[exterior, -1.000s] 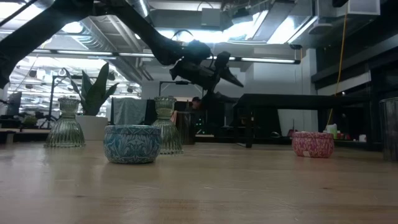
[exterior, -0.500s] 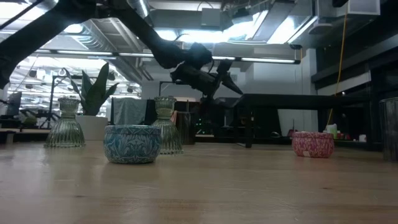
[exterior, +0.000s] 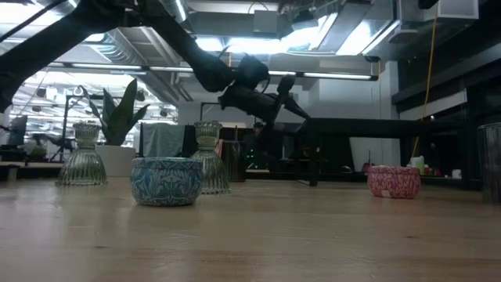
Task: Pick & Place candle stick holders
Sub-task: Adjust the shelf
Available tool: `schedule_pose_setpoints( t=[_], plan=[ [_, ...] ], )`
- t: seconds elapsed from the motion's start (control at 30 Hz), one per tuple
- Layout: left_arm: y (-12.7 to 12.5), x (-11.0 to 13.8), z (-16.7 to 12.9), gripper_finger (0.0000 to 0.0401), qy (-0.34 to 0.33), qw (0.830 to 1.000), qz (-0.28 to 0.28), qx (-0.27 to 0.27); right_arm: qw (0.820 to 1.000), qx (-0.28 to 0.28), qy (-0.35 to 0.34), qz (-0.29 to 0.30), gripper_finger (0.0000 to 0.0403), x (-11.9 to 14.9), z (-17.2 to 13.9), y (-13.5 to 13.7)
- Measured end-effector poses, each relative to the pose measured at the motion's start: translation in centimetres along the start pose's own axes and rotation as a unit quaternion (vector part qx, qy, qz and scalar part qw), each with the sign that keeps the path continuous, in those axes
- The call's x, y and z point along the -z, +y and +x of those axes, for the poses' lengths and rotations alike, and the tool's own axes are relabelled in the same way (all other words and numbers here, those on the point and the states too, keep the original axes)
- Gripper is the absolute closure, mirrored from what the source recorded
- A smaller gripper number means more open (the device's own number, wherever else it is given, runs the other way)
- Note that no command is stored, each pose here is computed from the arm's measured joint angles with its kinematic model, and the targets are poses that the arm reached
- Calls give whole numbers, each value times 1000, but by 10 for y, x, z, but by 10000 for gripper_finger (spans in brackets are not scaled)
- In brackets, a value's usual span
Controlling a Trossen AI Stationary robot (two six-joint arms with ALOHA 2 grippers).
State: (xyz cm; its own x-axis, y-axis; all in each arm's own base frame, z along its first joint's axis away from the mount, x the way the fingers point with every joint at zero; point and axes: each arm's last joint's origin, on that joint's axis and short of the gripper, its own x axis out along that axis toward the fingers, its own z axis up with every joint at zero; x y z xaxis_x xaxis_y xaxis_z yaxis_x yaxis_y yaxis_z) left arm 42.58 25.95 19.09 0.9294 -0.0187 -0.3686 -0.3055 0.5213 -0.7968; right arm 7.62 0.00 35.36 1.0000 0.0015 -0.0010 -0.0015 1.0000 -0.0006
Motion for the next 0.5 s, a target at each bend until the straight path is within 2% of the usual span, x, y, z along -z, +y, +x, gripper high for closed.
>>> schedule_pose_setpoints(
  t=[0.3, 0.5],
  plan=[
    [6, -2, -6, 305, 22, 1000, -10, -1, 1000, 0, 0, 0, 396, 0, 0, 0],
    [8, -7, -13, 323, 37, 999, -11, 9, 1000, 0, 0, 0, 396, 0, 0, 0]
  ],
)
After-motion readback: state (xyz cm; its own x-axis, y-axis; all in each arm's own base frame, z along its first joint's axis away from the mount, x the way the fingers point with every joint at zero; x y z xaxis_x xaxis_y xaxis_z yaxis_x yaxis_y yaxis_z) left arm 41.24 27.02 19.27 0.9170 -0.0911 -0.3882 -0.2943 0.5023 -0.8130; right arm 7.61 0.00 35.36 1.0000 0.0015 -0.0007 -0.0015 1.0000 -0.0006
